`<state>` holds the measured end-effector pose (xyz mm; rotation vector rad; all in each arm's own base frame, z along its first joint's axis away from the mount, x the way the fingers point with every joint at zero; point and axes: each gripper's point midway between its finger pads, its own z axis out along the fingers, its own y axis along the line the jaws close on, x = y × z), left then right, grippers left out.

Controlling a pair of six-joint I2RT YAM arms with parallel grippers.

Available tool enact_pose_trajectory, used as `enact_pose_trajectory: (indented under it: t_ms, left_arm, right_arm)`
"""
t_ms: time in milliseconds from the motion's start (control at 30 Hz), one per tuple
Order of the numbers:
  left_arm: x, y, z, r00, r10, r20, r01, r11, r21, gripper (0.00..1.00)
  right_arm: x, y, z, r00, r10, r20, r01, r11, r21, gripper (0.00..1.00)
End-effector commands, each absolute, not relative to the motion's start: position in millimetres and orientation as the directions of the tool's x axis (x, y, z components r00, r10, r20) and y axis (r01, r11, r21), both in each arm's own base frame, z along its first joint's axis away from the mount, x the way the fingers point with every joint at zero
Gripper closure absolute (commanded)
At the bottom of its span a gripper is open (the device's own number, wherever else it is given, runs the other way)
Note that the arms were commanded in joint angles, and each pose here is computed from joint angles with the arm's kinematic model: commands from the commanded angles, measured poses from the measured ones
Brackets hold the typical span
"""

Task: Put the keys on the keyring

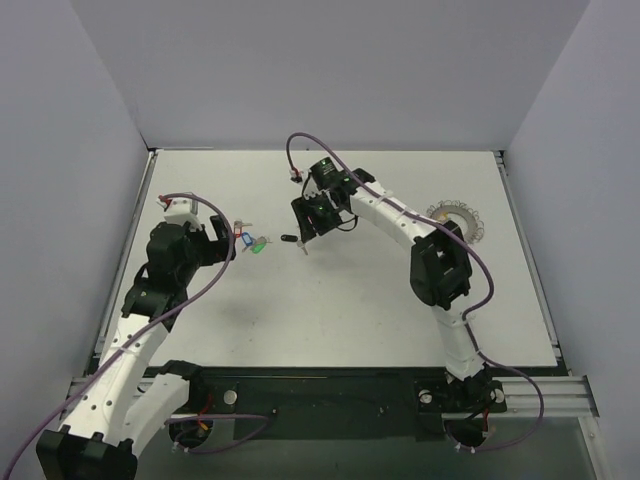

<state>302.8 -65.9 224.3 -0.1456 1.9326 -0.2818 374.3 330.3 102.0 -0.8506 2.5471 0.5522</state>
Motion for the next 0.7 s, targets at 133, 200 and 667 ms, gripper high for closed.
enact_pose_trajectory:
  t_ms: [133, 200, 667]
  left_arm:
    - [310.3, -60.5, 234.8, -0.317, -0.177, -0.932, 0.042, 0.979, -0.200, 0.04]
    - [309.9, -61.7, 234.8, -0.320, -0.176, -0.931, 0.048, 0.978, -0.201, 0.04]
    - [310.0, -65.7, 236.9, -0.318, -0.178, -0.931, 0.068, 0.975, -0.210, 0.05]
  right_arm:
    - [404.8, 357.4, 85.3, -0.808, -0.354, -0.471, -0.498, 0.838, 0.225, 0.58]
    - [410.1, 361.2, 81.6, -0.811, -0.339, -0.477, -0.484, 0.847, 0.221, 0.59]
    - [427.5, 366.8, 54.9, -0.824, -0.319, -0.468, -0.450, 0.871, 0.199, 0.74]
